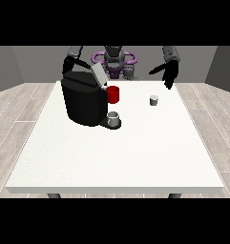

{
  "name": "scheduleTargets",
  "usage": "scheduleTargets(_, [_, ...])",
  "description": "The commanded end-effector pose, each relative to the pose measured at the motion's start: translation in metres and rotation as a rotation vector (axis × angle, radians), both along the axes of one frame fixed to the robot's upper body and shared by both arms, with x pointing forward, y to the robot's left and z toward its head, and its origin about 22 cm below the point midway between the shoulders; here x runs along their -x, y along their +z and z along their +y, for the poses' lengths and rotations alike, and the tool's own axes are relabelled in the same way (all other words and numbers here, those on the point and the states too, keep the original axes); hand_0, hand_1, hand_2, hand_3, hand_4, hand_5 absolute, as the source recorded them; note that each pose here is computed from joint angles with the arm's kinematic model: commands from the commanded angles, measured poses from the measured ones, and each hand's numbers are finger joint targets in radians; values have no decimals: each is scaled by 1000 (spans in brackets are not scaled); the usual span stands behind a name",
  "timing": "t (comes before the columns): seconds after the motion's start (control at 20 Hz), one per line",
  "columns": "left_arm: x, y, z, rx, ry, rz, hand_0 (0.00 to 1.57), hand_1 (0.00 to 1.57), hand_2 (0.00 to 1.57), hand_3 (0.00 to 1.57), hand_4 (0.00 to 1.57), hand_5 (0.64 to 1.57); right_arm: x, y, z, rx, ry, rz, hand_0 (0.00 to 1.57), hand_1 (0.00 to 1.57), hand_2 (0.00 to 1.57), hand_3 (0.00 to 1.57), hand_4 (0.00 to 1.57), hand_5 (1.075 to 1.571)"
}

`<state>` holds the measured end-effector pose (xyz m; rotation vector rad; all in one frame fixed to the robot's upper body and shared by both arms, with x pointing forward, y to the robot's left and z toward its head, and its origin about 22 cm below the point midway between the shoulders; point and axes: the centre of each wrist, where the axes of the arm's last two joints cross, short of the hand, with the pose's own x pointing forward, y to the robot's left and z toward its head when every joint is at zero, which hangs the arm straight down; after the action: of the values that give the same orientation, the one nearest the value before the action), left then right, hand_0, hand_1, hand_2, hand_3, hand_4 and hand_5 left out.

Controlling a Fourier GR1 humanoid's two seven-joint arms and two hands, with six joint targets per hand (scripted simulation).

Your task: Insert the coffee pod into the coffee machine and close the lid

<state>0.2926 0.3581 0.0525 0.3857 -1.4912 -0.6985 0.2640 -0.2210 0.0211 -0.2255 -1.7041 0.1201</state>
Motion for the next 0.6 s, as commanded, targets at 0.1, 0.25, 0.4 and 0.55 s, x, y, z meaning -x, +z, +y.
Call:
scheduleTargets(0.1, [-18, -12, 2, -123, -9, 51, 0, 0, 0, 0, 0, 1571, -11, 14, 31, -37, 37, 4, 0, 0, 0, 0, 0, 1571])
scheduleTargets(0.25, [-28, -9, 18, -128, 4, 97, 0, 0, 0, 0, 0, 1571, -19, 24, 17, -21, 0, -1, 0, 0, 0, 0, 0, 1571])
scheduleTargets(0.4, [-34, -13, 24, -184, 16, 83, 0, 0, 0, 0, 0, 1571, -12, 11, 27, -4, 25, 36, 0, 0, 0, 0, 0, 1571])
scheduleTargets(0.55, [-37, -27, 12, -234, 29, 71, 0, 0, 291, 0, 0, 1571, -20, 9, 13, -60, 33, 38, 0, 0, 0, 0, 0, 1571])
